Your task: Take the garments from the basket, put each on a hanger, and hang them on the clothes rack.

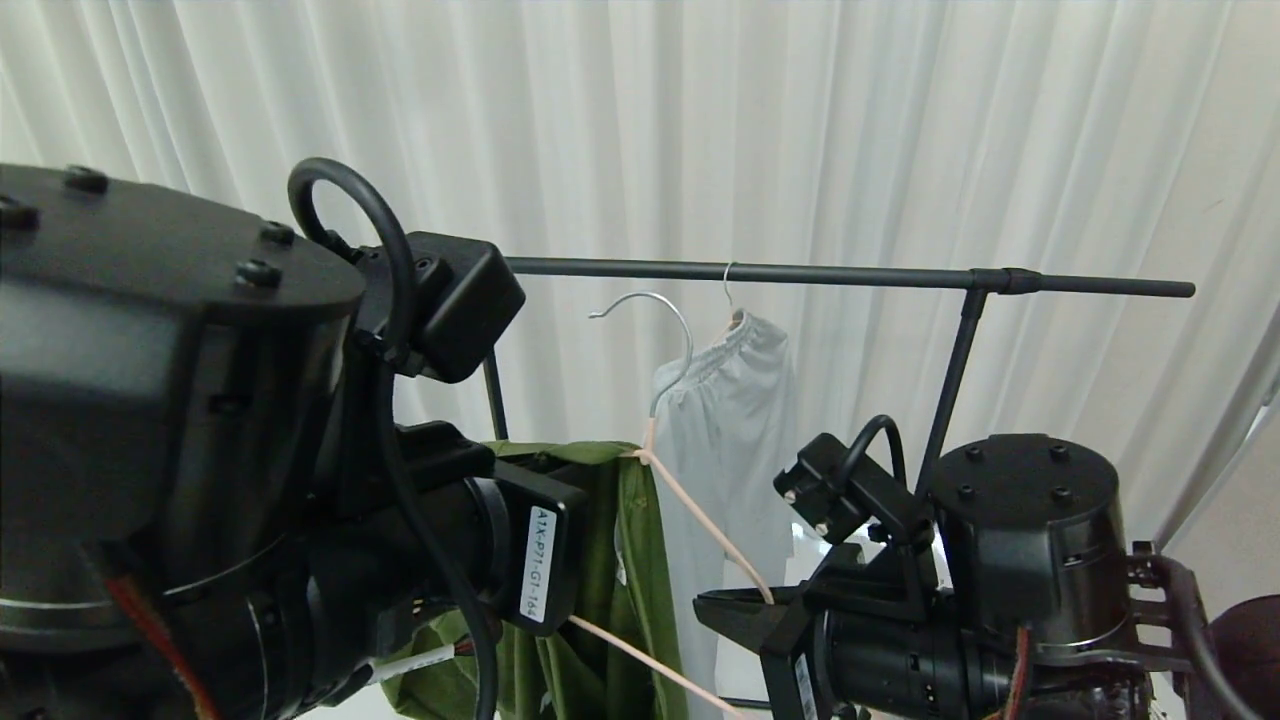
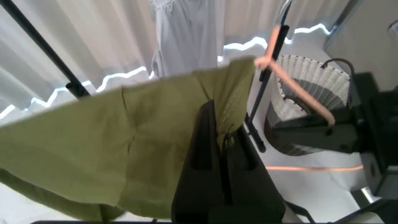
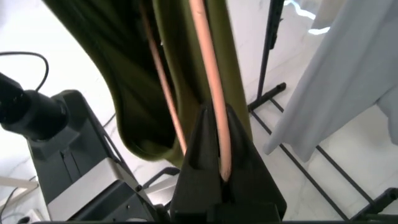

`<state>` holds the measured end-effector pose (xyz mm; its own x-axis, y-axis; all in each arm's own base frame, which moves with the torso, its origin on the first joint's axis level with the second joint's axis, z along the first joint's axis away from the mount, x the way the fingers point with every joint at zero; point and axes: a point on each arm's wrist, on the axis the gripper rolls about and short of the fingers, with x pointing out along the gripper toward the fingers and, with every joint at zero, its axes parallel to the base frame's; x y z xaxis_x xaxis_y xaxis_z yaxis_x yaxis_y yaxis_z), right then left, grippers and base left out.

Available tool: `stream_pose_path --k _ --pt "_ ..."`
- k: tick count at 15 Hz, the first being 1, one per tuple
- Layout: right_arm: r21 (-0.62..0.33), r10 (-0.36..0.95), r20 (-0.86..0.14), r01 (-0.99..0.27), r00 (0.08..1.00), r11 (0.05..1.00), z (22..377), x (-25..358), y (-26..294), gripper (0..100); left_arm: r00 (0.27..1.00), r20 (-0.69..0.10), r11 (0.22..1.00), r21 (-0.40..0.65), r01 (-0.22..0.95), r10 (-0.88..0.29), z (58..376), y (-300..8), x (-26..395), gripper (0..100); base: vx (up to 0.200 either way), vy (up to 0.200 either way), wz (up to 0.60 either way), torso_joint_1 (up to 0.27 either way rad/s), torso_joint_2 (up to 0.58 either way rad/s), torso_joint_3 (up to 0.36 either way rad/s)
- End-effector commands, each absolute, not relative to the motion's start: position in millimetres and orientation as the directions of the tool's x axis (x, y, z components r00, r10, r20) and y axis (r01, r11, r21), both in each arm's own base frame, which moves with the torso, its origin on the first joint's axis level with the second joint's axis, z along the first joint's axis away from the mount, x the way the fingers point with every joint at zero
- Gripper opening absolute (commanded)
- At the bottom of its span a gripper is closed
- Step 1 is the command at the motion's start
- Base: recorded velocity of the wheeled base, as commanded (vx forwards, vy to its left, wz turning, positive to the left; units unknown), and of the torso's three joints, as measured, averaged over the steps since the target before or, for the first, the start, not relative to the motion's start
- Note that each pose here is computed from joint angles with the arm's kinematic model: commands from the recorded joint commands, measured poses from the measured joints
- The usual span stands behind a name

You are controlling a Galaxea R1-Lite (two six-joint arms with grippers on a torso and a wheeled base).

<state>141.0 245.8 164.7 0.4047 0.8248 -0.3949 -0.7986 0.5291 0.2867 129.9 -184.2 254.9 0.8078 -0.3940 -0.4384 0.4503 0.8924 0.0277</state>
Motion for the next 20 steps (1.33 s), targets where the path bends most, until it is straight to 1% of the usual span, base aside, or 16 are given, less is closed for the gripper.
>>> stream_pose_path --k 1,10,11,16,18,20 --pt "0.288 0.829 -0.368 -0.796 0.42 0.532 171 143 242 0 0.806 -0.447 0.893 0.032 0.449 -0.389 252 -183 129 0 0.0 0.0 0.0 0.0 0.0 0.0" --pt "0.291 0.841 -0.314 -0.799 0.439 0.526 186 142 235 0 0.799 -0.468 0.893 0.046 0.448 -0.377 242 -178 126 0 0.0 0.0 0.0 0.0 0.0 0.0" --pt "0.291 0.842 -0.313 -0.799 0.44 0.526 187 142 234 0 0.8 -0.467 0.893 0.046 0.448 -0.377 242 -178 126 100 0.0 0.0 0.0 0.0 0.0 0.0" --pt "0.291 0.846 -0.297 -0.801 0.444 0.523 190 141 232 0 0.799 -0.466 0.892 0.045 0.449 -0.379 241 -176 124 100 0.0 0.0 0.0 0.0 0.0 0.0" --pt "0.292 0.854 -0.256 -0.806 0.454 0.516 195 141 231 0 0.798 -0.47 0.892 0.047 0.449 -0.377 240 -173 123 100 0.0 0.0 0.0 0.0 0.0 0.0" --pt "0.292 0.856 -0.247 -0.808 0.454 0.512 197 140 229 0 0.8 -0.466 0.893 0.046 0.448 -0.378 240 -170 121 100 0.0 0.0 0.0 0.0 0.0 0.0"
